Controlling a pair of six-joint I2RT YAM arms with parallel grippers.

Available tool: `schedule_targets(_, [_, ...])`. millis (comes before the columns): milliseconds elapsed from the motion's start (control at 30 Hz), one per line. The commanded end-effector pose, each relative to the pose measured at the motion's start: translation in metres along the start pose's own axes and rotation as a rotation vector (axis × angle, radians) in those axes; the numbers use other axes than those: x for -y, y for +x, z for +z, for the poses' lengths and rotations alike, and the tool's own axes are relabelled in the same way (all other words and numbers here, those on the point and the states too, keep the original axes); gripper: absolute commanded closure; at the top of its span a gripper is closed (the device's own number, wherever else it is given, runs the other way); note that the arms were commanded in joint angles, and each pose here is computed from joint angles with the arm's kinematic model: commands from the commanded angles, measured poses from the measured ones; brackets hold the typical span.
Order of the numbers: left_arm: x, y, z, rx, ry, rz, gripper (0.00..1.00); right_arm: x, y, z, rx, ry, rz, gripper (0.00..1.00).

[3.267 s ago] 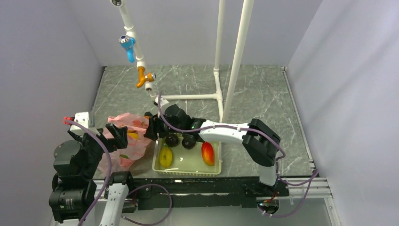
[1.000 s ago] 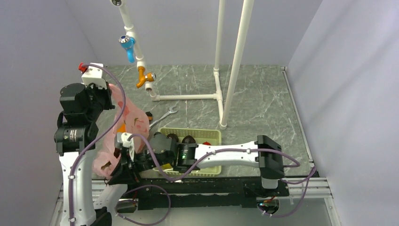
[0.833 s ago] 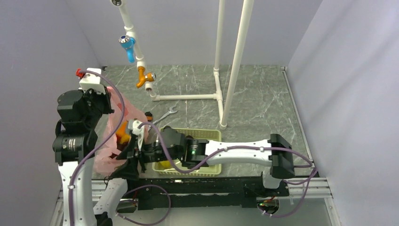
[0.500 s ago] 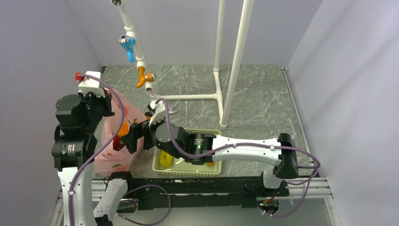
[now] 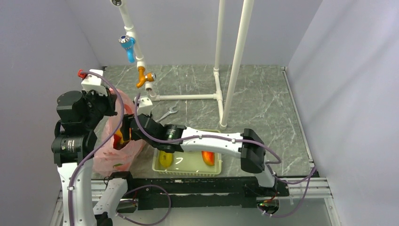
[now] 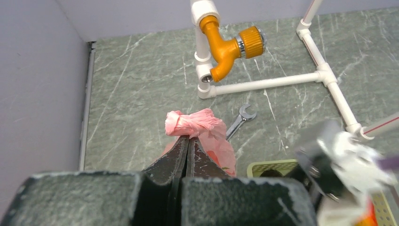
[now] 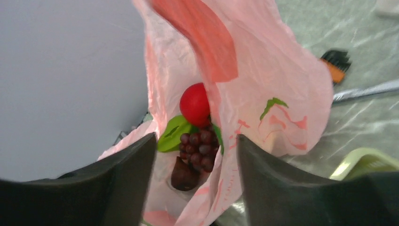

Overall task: Take the fake fruits out of the plastic bag
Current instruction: Adjust the plastic bag at the center of the board.

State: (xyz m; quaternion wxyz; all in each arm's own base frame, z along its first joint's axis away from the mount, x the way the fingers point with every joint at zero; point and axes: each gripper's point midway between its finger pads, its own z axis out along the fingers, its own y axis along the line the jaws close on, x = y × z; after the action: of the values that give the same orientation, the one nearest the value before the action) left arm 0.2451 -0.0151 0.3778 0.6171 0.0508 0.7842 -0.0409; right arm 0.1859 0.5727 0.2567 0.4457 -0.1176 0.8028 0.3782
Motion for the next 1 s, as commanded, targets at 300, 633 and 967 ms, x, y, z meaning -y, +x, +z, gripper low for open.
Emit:
schedule_targets(300, [-0.003, 0.050, -0.056, -0.127, -0.166, -0.289, 0.01, 0.028, -0.011, -0.007, -0.011, -0.093, -0.023, 1.00])
schedule_targets(633, [0.014, 0.108, -0.086, -0.119, -0.124, -0.303, 0.01, 0.028, -0.043, -0.019, 0.010, -0.229, 0.092, 1.00])
schedule_targets(967, [0.022, 0.069, -0.112, 0.057, -0.082, -0.283, 0.01, 0.019, -0.048, -0.018, 0.002, -0.293, 0.078, 1.00])
